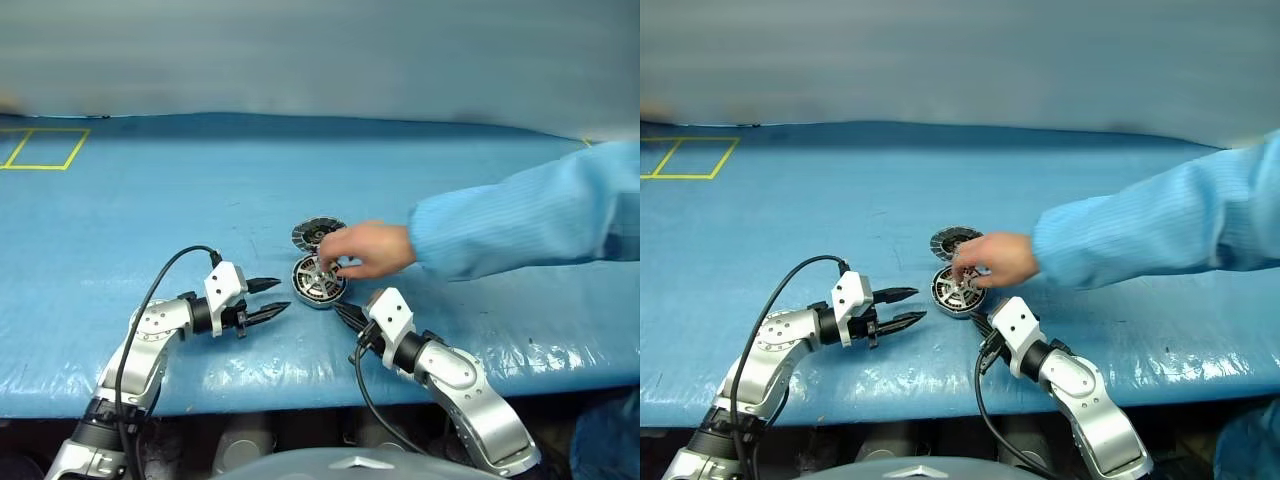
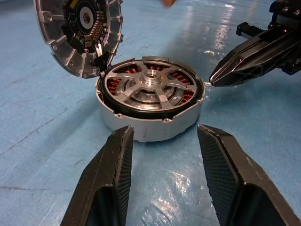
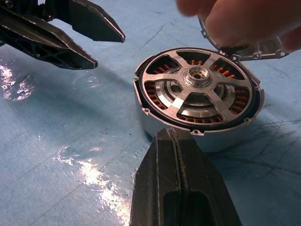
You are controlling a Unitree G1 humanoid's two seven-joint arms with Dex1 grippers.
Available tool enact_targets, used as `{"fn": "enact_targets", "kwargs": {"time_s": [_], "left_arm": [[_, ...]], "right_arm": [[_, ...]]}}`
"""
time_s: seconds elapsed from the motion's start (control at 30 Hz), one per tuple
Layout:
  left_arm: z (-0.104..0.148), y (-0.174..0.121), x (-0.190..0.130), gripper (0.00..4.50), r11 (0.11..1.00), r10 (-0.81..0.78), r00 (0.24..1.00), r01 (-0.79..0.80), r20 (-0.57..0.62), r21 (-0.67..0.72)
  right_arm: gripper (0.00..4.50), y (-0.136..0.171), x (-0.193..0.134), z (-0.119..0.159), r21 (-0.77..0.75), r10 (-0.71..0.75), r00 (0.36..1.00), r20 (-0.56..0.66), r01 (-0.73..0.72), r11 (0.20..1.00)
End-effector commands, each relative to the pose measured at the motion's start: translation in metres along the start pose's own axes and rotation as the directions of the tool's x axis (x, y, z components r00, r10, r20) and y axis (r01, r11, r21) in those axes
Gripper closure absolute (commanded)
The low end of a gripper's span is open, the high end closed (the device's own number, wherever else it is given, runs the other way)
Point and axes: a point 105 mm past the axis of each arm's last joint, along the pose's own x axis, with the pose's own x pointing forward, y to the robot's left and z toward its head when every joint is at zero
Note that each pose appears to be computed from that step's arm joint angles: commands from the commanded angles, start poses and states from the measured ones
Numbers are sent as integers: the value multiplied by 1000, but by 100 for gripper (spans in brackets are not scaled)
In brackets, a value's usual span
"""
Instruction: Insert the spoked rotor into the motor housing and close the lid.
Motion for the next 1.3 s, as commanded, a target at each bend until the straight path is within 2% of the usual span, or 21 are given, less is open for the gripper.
{"fn": "enact_targets", "kwargs": {"time_s": [0.03,1.3], "left_arm": [[6,3,-1,222,999,10,1000,-10,16,35],[7,11,-8,222,996,18,1000,-17,-14,88]], "right_arm": [[450,-3,-2,11,-18,-6,999,37,6,1000],[450,-3,1,13,-32,10,999,44,-9,999]]}}
